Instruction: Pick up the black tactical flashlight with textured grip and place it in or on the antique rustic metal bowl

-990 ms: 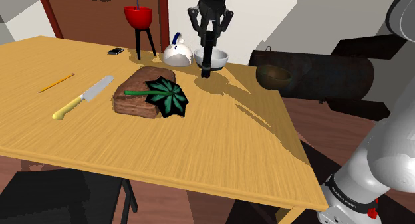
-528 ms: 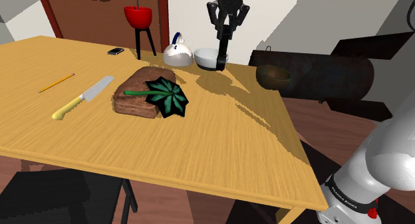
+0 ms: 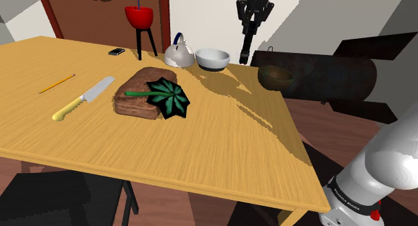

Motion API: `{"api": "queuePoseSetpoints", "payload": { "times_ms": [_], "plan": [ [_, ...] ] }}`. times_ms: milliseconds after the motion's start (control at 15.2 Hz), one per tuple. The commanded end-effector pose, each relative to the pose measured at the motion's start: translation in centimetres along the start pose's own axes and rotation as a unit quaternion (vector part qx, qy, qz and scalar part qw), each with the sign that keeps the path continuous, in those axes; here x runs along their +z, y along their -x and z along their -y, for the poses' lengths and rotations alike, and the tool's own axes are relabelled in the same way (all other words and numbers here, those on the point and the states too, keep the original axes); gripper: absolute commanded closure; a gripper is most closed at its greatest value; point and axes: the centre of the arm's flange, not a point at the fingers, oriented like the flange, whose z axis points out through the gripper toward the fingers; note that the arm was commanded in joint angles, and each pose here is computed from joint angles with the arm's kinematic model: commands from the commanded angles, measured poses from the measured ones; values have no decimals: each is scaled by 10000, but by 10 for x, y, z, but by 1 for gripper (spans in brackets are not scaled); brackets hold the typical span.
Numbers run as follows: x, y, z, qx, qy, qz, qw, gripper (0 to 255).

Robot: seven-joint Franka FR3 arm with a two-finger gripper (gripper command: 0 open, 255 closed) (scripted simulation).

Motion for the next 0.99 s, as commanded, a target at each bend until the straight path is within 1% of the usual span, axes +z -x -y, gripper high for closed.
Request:
{"api": "queuePoseSetpoints", "payload": {
  "times_ms": [0, 924],
  "plan": [
    [0, -6, -24, -8, 0, 0, 10000, 255],
    [-18, -44, -204, -8, 0, 0, 10000, 255]
  ]
}}
